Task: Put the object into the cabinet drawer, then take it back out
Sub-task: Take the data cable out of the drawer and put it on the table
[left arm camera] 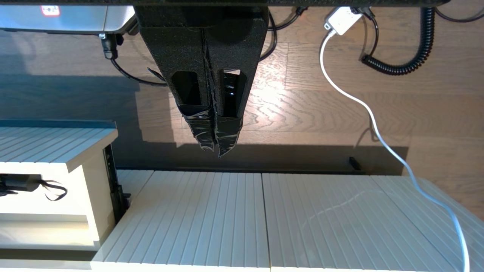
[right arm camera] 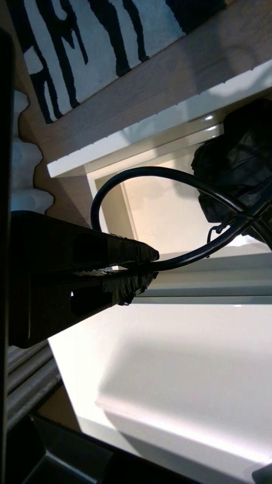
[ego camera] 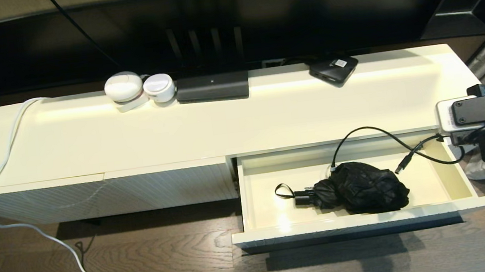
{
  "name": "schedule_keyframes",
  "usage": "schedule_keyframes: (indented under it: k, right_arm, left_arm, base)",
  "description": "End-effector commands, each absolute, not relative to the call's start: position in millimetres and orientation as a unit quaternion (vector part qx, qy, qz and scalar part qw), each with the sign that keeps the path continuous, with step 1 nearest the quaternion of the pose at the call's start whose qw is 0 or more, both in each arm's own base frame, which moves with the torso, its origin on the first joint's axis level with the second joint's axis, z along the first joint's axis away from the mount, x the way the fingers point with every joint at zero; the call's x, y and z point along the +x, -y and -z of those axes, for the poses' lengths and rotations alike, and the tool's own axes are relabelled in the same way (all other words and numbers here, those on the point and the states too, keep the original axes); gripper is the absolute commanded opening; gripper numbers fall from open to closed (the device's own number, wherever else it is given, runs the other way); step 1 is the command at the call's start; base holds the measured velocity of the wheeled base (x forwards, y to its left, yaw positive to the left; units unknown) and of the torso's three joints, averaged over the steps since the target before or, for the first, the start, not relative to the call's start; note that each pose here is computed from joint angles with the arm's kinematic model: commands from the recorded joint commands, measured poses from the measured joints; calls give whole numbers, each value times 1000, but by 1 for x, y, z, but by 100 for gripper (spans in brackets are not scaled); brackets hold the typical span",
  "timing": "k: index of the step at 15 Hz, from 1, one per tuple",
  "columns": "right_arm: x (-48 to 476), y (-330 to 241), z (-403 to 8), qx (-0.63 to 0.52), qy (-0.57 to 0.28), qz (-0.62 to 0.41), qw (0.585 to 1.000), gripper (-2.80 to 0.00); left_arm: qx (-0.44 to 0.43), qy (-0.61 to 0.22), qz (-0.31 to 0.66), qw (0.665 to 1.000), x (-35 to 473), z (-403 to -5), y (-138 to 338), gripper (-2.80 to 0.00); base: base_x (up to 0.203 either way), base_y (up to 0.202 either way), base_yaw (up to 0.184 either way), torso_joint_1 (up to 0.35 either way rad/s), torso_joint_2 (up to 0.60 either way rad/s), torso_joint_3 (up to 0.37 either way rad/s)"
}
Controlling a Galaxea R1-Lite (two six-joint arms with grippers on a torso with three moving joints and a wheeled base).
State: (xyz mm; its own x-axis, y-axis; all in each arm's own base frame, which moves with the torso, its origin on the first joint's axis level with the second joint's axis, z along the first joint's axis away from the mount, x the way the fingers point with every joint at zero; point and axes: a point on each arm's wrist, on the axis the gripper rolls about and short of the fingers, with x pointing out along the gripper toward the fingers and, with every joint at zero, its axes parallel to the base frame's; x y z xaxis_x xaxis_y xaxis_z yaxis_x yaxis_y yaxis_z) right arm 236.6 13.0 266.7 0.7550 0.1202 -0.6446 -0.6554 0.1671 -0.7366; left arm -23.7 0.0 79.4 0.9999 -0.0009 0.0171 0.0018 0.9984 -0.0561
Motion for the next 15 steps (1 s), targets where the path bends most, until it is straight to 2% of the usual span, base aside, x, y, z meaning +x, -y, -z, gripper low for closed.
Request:
schedule_keyframes:
  k: [1,10,15]
  right_arm:
    - [215,-13,-282,-589,-205,-248,741,-280]
    - [177,-29,-317,-551,-127,-225,793,-280]
    - [211,-50,-320,-515,-109,-232,818,-280]
  left_arm:
    - [-28,8,1,1000,-24,-80,0,-280]
    - [-28,8,1,1000,-24,-80,0,-280]
    - [-28,8,0,1000,-24,-80,0,-280]
  base:
    - [0,0,0,0,0,0]
    - [0,0,0,0,0,0]
    - [0,0,0,0,0,0]
